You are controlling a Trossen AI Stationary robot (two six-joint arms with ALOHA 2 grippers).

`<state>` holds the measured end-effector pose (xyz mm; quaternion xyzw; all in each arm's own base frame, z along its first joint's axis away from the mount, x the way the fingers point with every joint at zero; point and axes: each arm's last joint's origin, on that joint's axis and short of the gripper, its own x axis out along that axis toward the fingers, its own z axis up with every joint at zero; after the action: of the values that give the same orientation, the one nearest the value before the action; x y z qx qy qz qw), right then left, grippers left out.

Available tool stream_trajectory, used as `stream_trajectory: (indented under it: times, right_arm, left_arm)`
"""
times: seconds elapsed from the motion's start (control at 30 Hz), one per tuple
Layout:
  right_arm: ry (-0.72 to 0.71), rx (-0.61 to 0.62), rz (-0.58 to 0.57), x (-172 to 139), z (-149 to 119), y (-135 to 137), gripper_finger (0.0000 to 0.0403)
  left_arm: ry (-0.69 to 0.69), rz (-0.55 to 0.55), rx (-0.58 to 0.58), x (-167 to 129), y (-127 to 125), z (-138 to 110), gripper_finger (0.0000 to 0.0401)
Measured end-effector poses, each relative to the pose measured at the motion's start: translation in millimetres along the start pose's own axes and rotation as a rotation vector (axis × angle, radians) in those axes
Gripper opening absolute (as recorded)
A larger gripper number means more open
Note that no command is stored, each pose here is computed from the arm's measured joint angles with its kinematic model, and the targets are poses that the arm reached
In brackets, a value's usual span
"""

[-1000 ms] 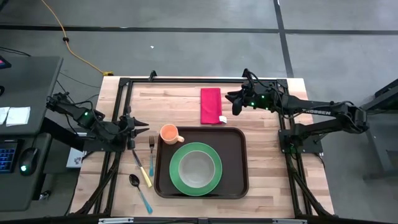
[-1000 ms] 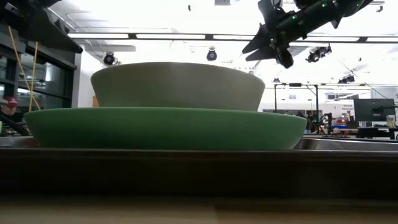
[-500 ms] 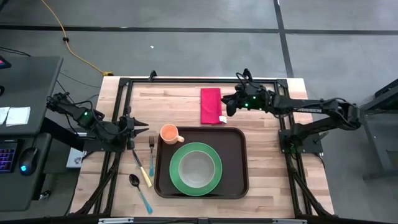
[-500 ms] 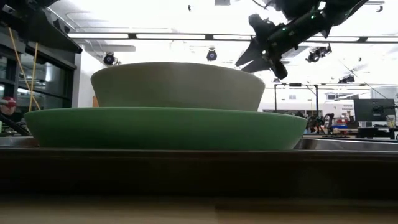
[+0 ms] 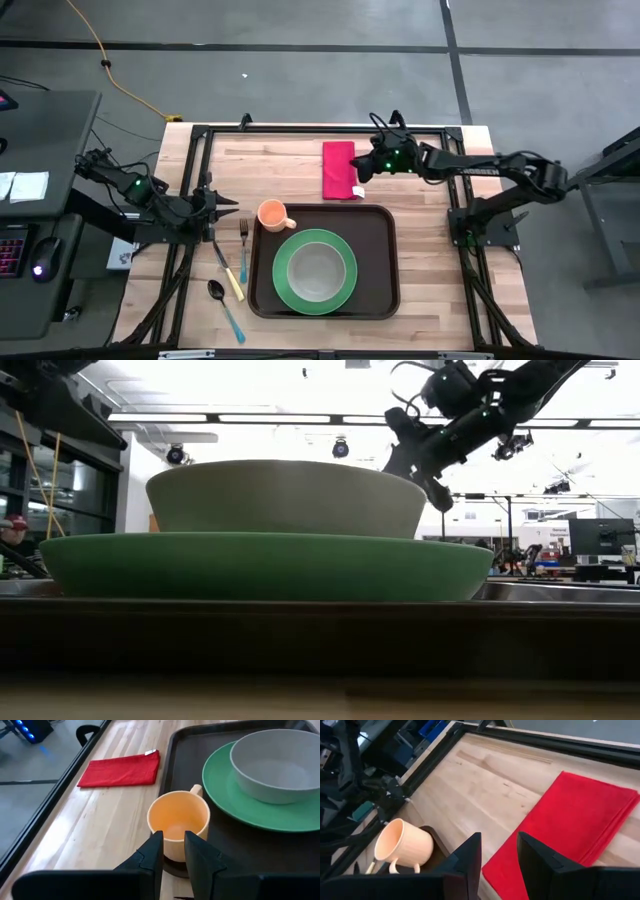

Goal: Set up tray
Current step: Put the red table napkin on the black serving tray to the right of the green plate

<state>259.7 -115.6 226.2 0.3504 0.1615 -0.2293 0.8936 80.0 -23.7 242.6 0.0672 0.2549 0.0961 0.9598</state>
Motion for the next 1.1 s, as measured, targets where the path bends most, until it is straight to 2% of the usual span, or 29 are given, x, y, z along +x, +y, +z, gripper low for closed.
stream_trajectory:
  times: [0.47,0.63,0.8,1.1]
  right_arm:
    - [-0.031,0.012,0.000,2,5,-4,0.0103]
    - [-0.070,0.077,0.025,1,9,-3,0.0103]
    - [-0.079,0.149,0.010,1,13,-8,0.0103]
    - [-0.080,0.149,-0.055,1,8,-8,0.0103]
  left_arm:
    - [-0.099,-0.032,-0.055,5,1,-25,0.0108]
    - [-0.157,-0.041,-0.066,0,7,-31,0.0108]
    - [-0.201,-0.055,-0.078,-4,11,-39,0.0108]
    - [-0.188,-0.063,-0.068,-4,12,-44,0.0108]
